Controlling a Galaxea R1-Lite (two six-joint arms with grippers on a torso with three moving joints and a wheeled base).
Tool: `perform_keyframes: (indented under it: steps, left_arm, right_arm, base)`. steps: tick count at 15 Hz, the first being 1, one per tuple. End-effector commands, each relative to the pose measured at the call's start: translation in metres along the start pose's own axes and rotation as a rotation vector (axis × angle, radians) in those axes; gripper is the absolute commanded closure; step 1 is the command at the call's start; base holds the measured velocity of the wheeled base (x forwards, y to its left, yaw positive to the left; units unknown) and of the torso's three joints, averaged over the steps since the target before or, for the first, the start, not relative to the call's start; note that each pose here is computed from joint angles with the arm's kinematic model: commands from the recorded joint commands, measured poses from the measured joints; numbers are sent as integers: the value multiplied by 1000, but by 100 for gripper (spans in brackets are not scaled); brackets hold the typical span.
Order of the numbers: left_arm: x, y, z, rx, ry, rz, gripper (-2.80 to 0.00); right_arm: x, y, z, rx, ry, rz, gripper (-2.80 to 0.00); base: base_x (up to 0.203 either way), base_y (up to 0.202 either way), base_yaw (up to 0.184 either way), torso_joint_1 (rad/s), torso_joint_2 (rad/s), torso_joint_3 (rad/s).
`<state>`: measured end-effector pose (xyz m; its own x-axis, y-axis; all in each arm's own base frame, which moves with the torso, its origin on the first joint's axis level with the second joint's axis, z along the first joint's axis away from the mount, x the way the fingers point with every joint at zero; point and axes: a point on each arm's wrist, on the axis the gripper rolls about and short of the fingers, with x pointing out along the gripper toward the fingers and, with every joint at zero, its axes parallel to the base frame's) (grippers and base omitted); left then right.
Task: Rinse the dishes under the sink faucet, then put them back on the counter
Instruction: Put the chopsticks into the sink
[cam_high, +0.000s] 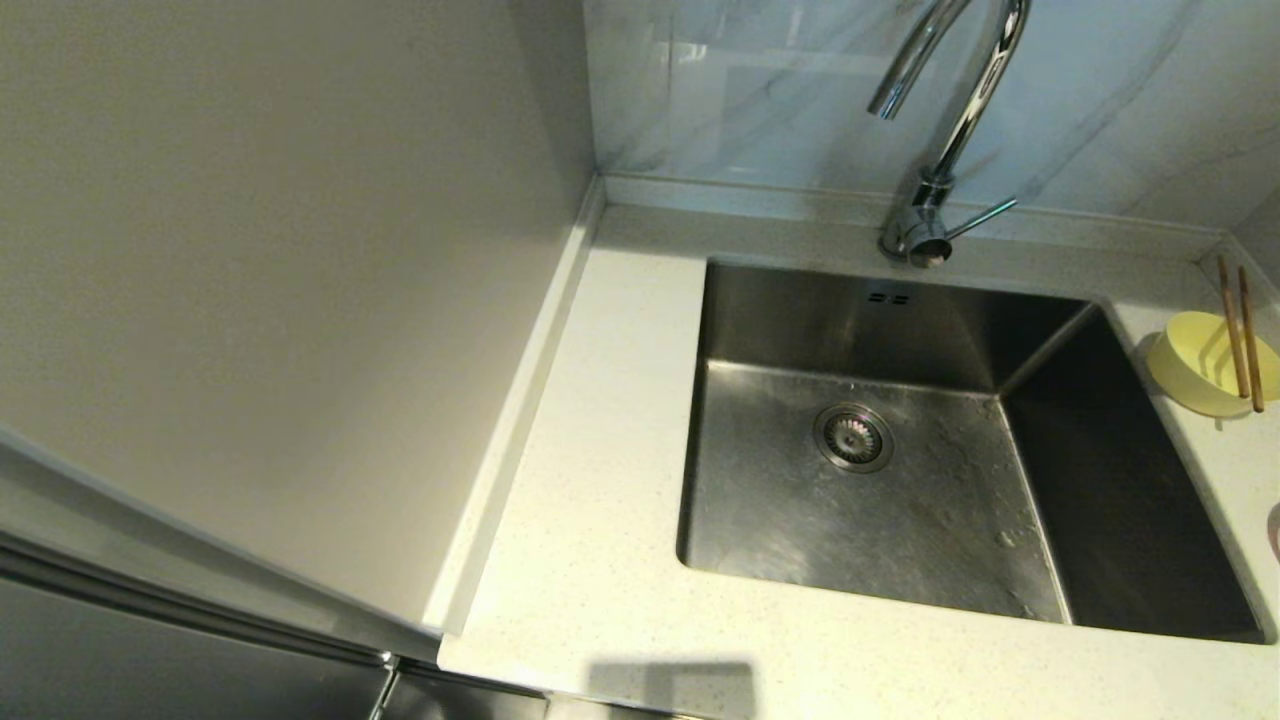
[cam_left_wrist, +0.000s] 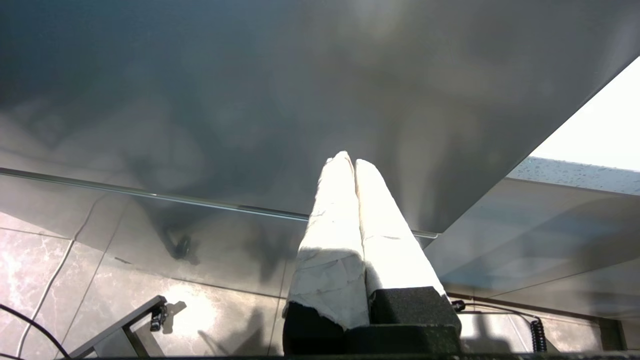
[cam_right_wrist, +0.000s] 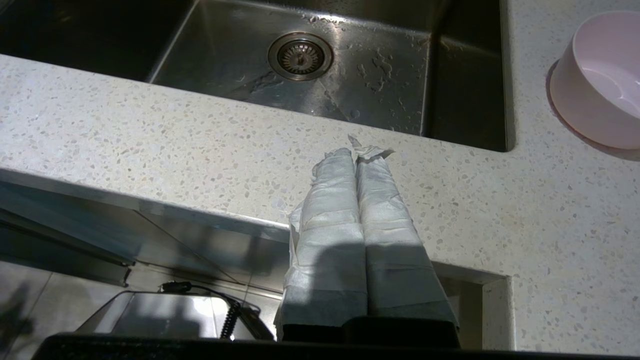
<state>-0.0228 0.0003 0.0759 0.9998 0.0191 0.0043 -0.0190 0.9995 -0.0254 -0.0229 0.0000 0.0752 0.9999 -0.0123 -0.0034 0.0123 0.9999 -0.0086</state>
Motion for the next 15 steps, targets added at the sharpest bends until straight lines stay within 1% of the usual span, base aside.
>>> perform_keyframes:
  steps: [1, 3, 4, 6, 7, 9, 12, 13, 15]
  left_arm:
    - [0, 0, 0, -1, -3, 1, 0]
    - [0, 0, 0, -1, -3, 1, 0]
    - [0, 0, 0, -1, -3, 1, 0]
    - [0, 0, 0, -1, -3, 1, 0]
    - [0, 0, 0, -1, -3, 1, 0]
    - [0, 0, 0, -1, -3, 1, 0]
    - [0, 0, 0, -1, -3, 1, 0]
    - [0, 0, 0, -1, -3, 1, 0]
    - [0, 0, 0, -1, -3, 1, 0]
  right_arm:
    - [0, 0, 0, 2, 0, -4, 0]
    - [0, 0, 2, 9, -10, -4, 0]
    - [-2, 0, 8, 7, -25, 1, 0]
    - [-6, 0, 19, 4, -3, 3, 0]
    - [-8, 0, 30, 5, 8, 3, 0]
    - [1, 0, 55, 6, 93, 2, 0]
    - [35, -1, 113, 42, 199, 1, 0]
    - [49, -1, 126, 53, 231, -2, 0]
    - [76, -1, 145, 69, 292, -7, 0]
  base:
    - [0, 0, 0, 0, 0, 0]
    - [0, 0, 0, 0, 0, 0]
    - [0, 0, 0, 0, 0, 0]
    - [0, 0, 0, 0, 0, 0]
    - [0, 0, 0, 0, 0, 0]
    - [0, 0, 0, 0, 0, 0]
    - [0, 0, 0, 0, 0, 0]
    - [0, 0, 0, 0, 0, 0]
    - [0, 0, 0, 0, 0, 0]
